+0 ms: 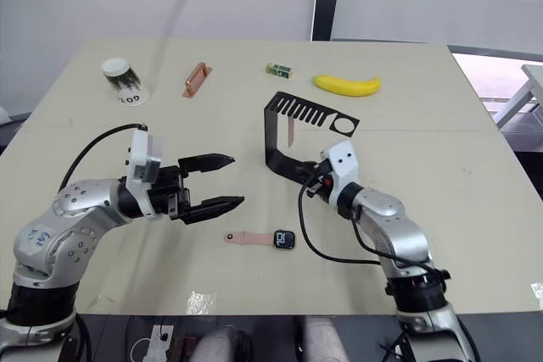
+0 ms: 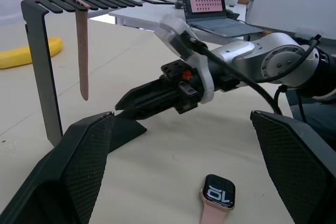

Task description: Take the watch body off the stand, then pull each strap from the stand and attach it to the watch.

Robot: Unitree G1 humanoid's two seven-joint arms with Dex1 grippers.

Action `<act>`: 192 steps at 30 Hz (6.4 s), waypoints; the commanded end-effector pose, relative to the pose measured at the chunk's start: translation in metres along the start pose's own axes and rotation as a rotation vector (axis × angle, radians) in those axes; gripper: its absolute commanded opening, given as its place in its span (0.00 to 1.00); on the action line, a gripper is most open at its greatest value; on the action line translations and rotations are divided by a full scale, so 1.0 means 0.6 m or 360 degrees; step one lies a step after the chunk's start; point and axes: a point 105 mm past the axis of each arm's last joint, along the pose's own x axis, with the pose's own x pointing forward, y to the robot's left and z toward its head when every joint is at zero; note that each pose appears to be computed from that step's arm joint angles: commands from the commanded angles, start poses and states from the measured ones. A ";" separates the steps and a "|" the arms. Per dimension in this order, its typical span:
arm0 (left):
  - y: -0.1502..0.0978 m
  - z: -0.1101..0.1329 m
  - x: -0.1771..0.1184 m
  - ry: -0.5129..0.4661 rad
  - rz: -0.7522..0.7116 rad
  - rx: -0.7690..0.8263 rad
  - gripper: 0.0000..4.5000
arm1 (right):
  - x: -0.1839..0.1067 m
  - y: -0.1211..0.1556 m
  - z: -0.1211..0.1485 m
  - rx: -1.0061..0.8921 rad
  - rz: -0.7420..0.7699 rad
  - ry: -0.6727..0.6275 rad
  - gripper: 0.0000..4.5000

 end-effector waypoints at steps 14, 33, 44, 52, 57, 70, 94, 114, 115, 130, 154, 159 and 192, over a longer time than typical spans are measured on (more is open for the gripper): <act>0.009 -0.007 0.047 -0.0053 0.0257 0.0098 1.00 | 0.013 -0.023 -0.068 0.0071 -0.0136 0.0280 0.01; 0.044 -0.022 0.144 -0.0176 0.0777 0.0189 0.69 | 0.000 -0.003 -0.077 0.0082 -0.0116 0.0335 0.00; 0.073 -0.035 0.173 -0.0166 0.0986 0.0244 0.49 | -0.001 0.000 -0.075 0.0086 -0.0113 0.0338 0.00; 0.091 -0.033 0.212 -0.0205 0.1026 0.0137 0.49 | -0.001 0.001 -0.075 0.0083 -0.0109 0.0337 0.00; 0.105 -0.029 0.227 -0.0200 0.1057 0.0154 0.43 | -0.001 0.004 -0.073 0.0084 -0.0102 0.0329 0.00; 0.101 -0.008 0.231 -0.0290 0.0975 0.0259 0.01 | -0.004 0.002 -0.070 0.0097 -0.0109 0.0318 0.00; 0.048 0.004 0.140 -0.0295 0.0499 0.0037 0.01 | -0.031 -0.003 -0.008 -0.0132 -0.0029 0.0107 0.00; -0.046 0.009 0.109 0.0007 -0.0976 -0.0361 0.00 | -0.186 0.131 0.182 0.0717 0.0873 -0.0367 0.99; -0.044 0.010 0.113 -0.0003 -0.0974 -0.0357 0.00 | -0.182 0.132 0.184 0.0722 0.0864 -0.0359 0.99; -0.045 0.020 0.123 -0.0055 -0.0971 -0.0377 0.00 | -0.157 0.138 0.187 0.0689 0.0758 -0.0423 0.71; -0.044 0.024 0.128 -0.0063 -0.0955 -0.0361 0.00 | -0.152 0.150 0.187 0.0682 0.0816 -0.0411 0.71; -0.044 0.024 0.128 -0.0065 -0.0947 -0.0357 0.00 | -0.149 0.150 0.188 0.0686 0.0817 -0.0417 0.71; -0.042 0.025 0.129 -0.0073 -0.0936 -0.0372 0.00 | -0.158 0.142 0.201 0.0700 0.0811 -0.0493 0.30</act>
